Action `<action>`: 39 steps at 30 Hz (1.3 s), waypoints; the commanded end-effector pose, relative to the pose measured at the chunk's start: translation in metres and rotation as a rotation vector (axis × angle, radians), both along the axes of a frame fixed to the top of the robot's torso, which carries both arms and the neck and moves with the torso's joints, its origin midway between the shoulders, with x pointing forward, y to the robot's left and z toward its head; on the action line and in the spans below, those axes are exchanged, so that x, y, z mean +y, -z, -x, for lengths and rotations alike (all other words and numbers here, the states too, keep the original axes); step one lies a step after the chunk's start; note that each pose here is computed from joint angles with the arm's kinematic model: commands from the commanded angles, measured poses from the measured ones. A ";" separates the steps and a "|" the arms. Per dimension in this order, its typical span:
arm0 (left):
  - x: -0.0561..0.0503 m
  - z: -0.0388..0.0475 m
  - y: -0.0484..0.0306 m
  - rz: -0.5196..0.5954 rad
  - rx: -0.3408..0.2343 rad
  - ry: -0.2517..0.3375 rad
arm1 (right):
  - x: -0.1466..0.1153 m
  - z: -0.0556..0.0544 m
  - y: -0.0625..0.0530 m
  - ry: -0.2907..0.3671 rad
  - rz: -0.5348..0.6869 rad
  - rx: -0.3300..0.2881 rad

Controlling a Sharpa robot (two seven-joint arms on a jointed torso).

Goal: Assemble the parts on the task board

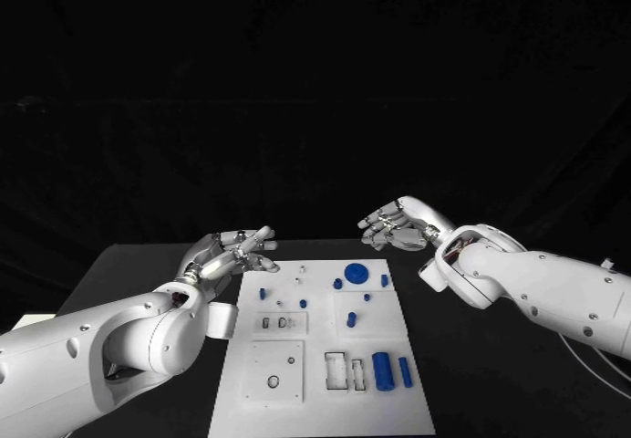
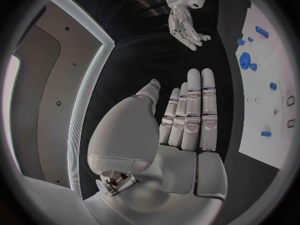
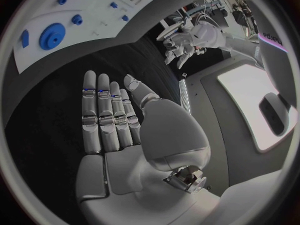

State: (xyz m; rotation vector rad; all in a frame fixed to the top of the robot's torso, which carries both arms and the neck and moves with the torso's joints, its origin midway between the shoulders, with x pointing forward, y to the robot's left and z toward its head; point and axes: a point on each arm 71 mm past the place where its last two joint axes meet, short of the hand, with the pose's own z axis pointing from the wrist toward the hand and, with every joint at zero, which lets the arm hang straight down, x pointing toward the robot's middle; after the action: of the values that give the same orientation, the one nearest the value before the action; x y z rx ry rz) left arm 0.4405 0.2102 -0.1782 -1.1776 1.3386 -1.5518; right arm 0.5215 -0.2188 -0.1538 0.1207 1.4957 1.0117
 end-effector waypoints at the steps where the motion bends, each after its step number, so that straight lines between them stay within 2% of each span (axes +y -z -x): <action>1: -0.006 0.0070 -0.0077 0.033 0.003 0.069 | 0.006 -0.001 0.000 -0.025 0.301 -0.058; 9: -0.012 0.0219 -0.0247 0.063 -0.004 0.111 | 0.019 -0.001 -0.015 -0.021 0.526 -0.151; 18: -0.017 0.0317 -0.0353 0.083 -0.012 0.141 | 0.032 0.001 -0.020 -0.025 0.621 -0.208; 27: -0.016 0.0312 -0.0374 0.094 -0.007 0.136 | 0.045 0.003 -0.020 -0.056 0.658 -0.216; 39: -0.014 0.0308 -0.0375 0.094 -0.004 0.128 | 0.051 0.003 -0.015 -0.080 0.716 -0.197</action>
State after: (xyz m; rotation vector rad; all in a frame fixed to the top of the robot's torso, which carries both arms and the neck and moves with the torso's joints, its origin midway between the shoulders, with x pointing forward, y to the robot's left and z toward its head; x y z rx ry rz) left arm 0.4103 0.1977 -0.1421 -1.1650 1.3733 -1.6978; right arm 0.5188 -0.1682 -0.1354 -0.4959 1.5729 0.5243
